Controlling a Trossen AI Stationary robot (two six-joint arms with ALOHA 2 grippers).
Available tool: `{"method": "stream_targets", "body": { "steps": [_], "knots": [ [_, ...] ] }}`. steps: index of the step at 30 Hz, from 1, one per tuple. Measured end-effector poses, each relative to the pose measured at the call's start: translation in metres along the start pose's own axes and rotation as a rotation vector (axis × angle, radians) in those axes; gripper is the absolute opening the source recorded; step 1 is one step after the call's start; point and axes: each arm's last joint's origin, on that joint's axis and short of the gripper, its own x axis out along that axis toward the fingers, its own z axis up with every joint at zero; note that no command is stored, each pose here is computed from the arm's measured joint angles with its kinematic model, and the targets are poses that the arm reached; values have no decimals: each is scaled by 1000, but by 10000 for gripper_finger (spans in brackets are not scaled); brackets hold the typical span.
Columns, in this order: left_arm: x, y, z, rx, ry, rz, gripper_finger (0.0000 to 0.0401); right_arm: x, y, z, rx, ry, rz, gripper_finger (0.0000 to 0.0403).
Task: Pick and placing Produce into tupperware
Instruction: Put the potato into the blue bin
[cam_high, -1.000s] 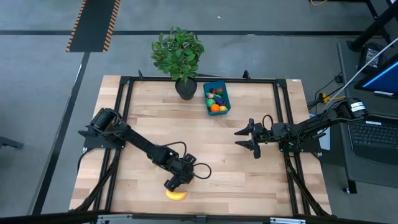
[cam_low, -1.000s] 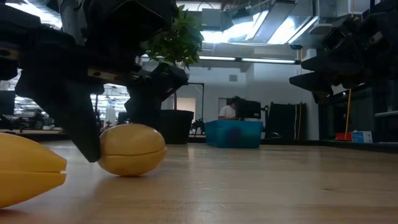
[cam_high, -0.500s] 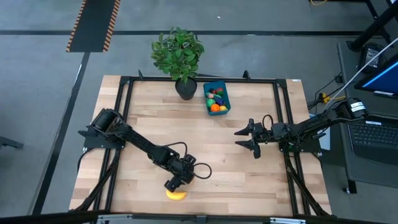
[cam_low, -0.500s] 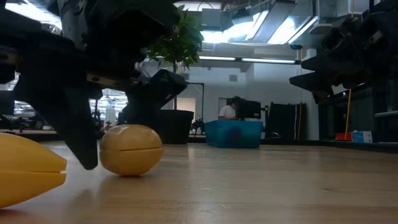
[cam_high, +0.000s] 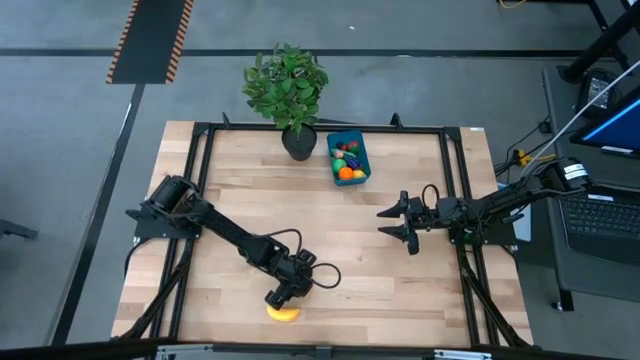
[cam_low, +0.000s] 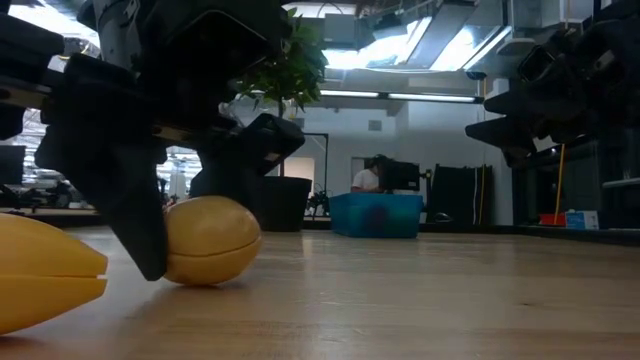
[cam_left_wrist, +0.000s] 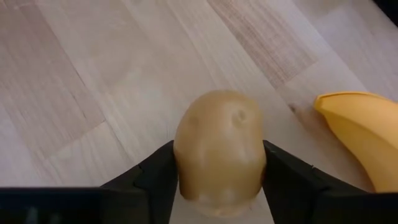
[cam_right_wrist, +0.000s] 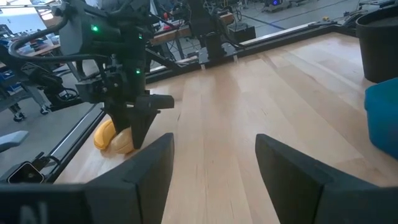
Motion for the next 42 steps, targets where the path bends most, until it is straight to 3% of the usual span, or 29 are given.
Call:
{"method": "stream_targets", "body": {
  "steps": [6, 32, 42],
  "knots": [
    [0, 0, 0, 0, 1, 1, 168, 0, 0, 0, -1, 4, -1, 227],
    [-3, 12, -1, -137, 3, 80, 167, 0, 0, -1, -1, 7, -2, 227],
    [-38, 32, 11, -117, -98, 171, 166, 0, 0, -1, -9, 8, -1, 227]
  ]
}}
